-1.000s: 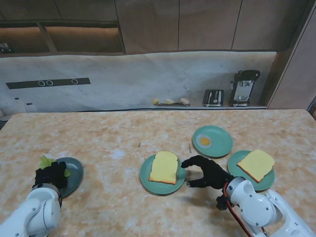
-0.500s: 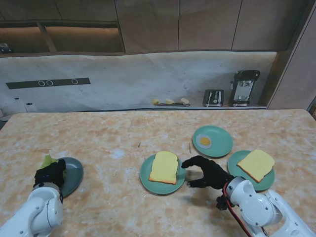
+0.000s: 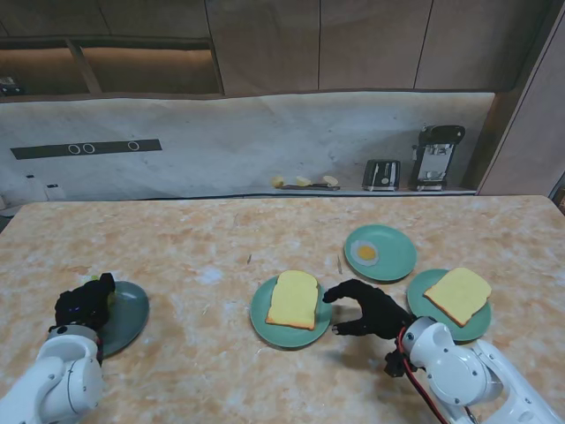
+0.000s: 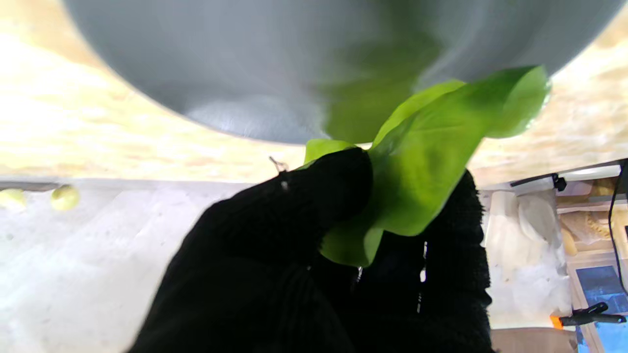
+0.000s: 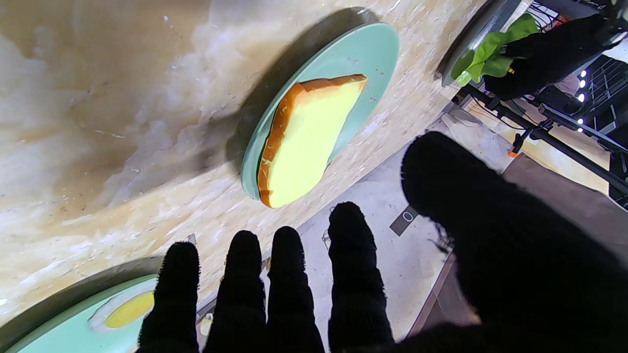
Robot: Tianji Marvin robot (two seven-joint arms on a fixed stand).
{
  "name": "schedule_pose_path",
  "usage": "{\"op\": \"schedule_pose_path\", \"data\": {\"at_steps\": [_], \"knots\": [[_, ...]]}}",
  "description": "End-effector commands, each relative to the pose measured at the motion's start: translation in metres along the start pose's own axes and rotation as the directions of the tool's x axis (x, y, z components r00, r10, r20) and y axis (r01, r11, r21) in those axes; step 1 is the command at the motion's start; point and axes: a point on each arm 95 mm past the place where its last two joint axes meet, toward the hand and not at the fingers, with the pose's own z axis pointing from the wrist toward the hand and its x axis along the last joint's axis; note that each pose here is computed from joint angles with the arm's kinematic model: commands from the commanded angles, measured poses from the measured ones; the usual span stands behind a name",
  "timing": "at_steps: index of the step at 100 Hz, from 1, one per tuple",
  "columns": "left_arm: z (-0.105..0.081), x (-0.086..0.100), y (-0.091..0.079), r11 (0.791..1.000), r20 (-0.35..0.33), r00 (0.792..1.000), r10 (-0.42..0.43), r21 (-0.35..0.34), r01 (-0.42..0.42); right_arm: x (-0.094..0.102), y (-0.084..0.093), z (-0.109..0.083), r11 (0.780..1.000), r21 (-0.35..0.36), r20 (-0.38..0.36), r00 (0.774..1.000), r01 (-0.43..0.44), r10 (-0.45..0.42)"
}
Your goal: Prepare sandwich (Bread, lettuce, and egg)
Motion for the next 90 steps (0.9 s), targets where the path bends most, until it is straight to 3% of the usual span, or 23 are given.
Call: {"op": "schedule_pose_path", "data": {"at_steps": [1, 20, 41, 73, 90], "knots": [[-0.005, 0.003, -0.007, 1.000, -0.018, 1.000, -0.006, 0.015, 0.006, 0.002, -0.006, 0.001, 1.000, 0.016, -0.008, 1.000, -0.009, 0.010], [-0.015, 0.010, -0.030, 0.995, -0.079, 0.993, -0.088, 0.046, 0.091, 0.002, -0.006, 0.002, 1.000, 0.006, -0.013, 1.000, -0.017, 0.017], [-0.021, 0.023, -0.044, 0.972, -0.134, 0.964, -0.229, 0.026, 0.234, 0.001, -0.008, 0.001, 1.000, -0.004, -0.005, 1.000, -0.023, 0.023], [-0.016, 0.053, -0.069, 0.866, -0.186, 0.846, -0.499, -0.103, 0.488, -0.003, -0.007, -0.003, 0.999, -0.030, 0.010, 1.000, -0.029, 0.029], [-0.006, 0.072, -0.075, 0.788, -0.189, 0.770, -0.609, -0.249, 0.562, -0.005, -0.008, -0.004, 0.999, -0.033, 0.021, 0.999, -0.029, 0.030]]}}
